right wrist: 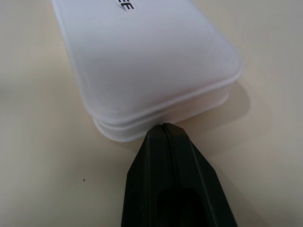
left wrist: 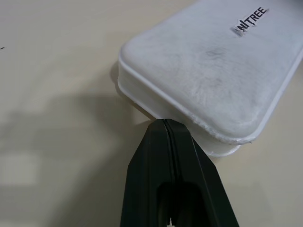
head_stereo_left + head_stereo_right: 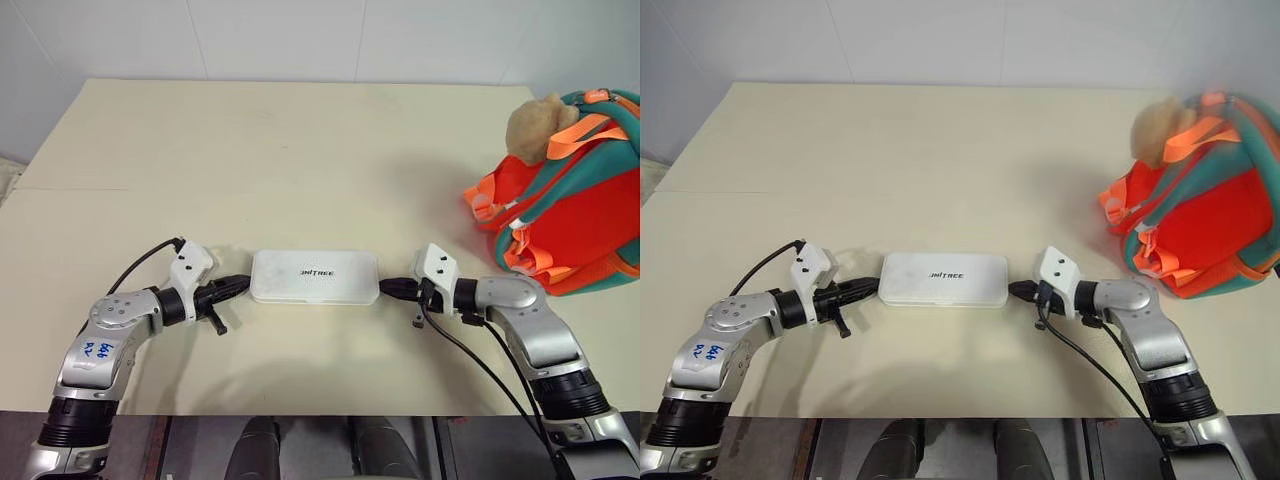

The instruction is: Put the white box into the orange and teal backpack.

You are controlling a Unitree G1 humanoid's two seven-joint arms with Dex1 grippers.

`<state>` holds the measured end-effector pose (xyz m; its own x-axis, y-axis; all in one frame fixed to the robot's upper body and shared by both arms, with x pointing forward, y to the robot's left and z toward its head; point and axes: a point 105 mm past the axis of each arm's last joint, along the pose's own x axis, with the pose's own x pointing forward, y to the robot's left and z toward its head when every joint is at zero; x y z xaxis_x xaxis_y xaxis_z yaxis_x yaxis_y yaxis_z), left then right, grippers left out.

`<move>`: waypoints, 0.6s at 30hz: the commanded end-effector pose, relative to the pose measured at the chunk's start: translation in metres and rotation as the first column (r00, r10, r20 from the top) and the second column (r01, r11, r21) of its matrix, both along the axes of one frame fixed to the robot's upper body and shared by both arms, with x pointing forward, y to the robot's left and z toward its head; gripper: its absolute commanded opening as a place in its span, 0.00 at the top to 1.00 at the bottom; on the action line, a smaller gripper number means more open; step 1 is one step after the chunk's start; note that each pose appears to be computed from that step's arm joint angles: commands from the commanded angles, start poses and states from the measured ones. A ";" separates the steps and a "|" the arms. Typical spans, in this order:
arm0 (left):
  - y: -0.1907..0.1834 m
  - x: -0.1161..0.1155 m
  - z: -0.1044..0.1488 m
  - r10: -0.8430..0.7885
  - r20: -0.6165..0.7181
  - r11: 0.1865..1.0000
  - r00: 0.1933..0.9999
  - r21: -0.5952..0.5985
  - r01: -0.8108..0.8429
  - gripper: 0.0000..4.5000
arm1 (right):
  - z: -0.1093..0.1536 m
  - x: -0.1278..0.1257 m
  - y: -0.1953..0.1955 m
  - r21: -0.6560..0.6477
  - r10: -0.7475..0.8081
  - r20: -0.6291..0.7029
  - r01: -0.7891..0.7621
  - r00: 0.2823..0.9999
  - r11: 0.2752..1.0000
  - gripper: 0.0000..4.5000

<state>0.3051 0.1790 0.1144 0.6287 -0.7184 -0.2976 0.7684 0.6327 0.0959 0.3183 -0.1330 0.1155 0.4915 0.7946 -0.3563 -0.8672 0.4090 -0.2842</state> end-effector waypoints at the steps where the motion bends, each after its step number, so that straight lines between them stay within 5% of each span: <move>1: -0.018 -0.011 -0.007 -0.096 -0.037 0.995 0.995 -0.005 0.096 1.00 | 0.006 0.004 -0.001 0.008 -0.003 0.042 0.003 0.999 1.000 1.00; 14: 0.034 -0.013 -0.017 0.011 -0.117 0.986 0.993 0.169 0.009 1.00 | 0.014 -0.003 -0.019 -0.036 0.033 -0.016 -0.034 0.999 0.999 1.00; 18: 0.046 -0.005 -0.003 0.061 -0.152 0.995 0.987 0.082 -0.049 0.80 | 0.018 -0.012 -0.026 -0.047 0.047 -0.074 -0.050 0.996 0.998 0.86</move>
